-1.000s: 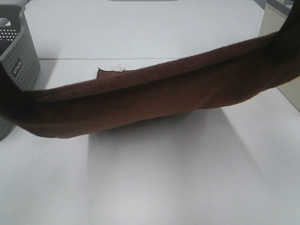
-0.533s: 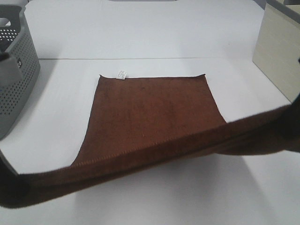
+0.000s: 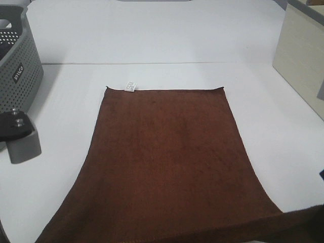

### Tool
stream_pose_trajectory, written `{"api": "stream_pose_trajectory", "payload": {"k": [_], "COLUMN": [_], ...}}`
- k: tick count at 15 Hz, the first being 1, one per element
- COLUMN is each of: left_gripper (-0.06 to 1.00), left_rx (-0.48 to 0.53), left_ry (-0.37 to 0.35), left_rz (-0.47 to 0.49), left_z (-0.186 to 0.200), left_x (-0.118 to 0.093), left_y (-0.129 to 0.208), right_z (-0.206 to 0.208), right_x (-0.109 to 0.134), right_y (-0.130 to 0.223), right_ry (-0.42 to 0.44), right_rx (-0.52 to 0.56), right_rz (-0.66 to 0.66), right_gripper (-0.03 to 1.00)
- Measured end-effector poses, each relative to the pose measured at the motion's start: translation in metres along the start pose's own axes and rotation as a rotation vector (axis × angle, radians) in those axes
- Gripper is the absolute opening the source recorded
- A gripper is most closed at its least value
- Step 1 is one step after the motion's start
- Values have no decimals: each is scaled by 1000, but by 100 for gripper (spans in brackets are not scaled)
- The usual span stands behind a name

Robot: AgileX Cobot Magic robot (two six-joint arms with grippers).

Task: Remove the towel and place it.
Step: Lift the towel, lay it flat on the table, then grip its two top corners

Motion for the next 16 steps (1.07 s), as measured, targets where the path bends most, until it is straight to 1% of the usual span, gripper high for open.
{"api": "stream_pose_trajectory", "payload": {"k": [3, 6, 8, 9, 10, 11, 14, 16], "left_gripper": [0, 0, 0, 0, 0, 0, 0, 0], "left_rx": [38, 129, 182, 218, 242, 265, 338, 366], "left_ry": [36, 75, 100, 121, 136, 142, 153, 150], "left_rz": [37, 96, 138, 179, 200, 210, 244, 254], "left_z": [-11, -30, -41, -48, -51, -55, -70, -76], "left_x": [-1, 4, 6, 6, 6, 8, 15, 14], "left_y": [4, 2, 1, -1, -4, -6, -14, -23], "right_z": [-6, -11, -21, -32, -38, -44, -64, -73], "right_x": [-4, -10, -16, -24, -29, -33, -46, -51], "right_y": [5, 5, 9, 10, 6, 1, -9, -14], "right_ry": [8, 26, 36, 49, 61, 72, 91, 96], "right_rx": [23, 55, 118, 167, 182, 194, 274, 296], "right_rz": [-11, -4, -4, -8, -4, -1, 10, 16], "right_gripper": [1, 1, 1, 1, 1, 1, 1, 1]}}
Point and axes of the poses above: a point on each arm's last joint axis where the gripper is mounted, z pointing back along that axis away from the gripper, x along the wrist's bending axis when the last joint is at zero, y = z × x, the point moved 8 cm from there along -z, pointing out along that axis toward the gripper, and after that the axes turned 1 degree about z, right-handed, at the moved point
